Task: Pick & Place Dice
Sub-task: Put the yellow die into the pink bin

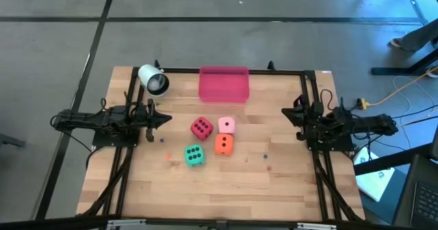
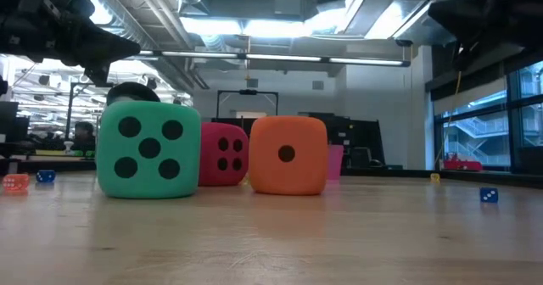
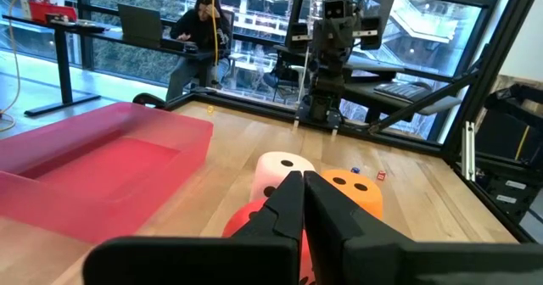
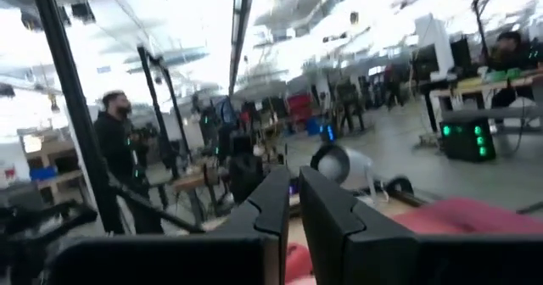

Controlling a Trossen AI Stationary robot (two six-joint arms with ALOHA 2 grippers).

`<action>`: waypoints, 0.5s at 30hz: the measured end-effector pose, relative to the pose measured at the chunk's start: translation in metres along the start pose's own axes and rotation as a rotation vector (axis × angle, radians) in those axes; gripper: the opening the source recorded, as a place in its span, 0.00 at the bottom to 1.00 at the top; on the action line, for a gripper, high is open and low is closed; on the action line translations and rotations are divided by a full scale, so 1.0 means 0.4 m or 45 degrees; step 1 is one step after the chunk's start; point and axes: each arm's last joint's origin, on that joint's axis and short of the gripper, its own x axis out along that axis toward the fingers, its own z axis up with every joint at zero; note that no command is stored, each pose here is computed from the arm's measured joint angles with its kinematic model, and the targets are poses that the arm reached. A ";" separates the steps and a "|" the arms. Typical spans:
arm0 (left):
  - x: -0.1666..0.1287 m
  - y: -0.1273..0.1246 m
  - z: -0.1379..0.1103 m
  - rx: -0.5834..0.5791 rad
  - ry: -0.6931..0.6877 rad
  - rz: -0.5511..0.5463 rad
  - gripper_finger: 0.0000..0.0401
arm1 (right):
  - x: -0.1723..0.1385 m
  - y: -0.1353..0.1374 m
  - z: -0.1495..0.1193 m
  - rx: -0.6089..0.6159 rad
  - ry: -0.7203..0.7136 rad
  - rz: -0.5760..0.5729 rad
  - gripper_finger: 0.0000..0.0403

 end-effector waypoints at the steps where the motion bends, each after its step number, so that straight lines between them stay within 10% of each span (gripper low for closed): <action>1: 0.000 0.000 0.000 0.000 0.000 0.000 0.02 | 0.004 0.001 -0.002 -0.011 -0.021 0.001 0.08; 15: 0.000 0.000 0.000 0.000 0.000 0.000 0.02 | 0.160 0.021 -0.004 -0.328 0.166 -0.017 0.08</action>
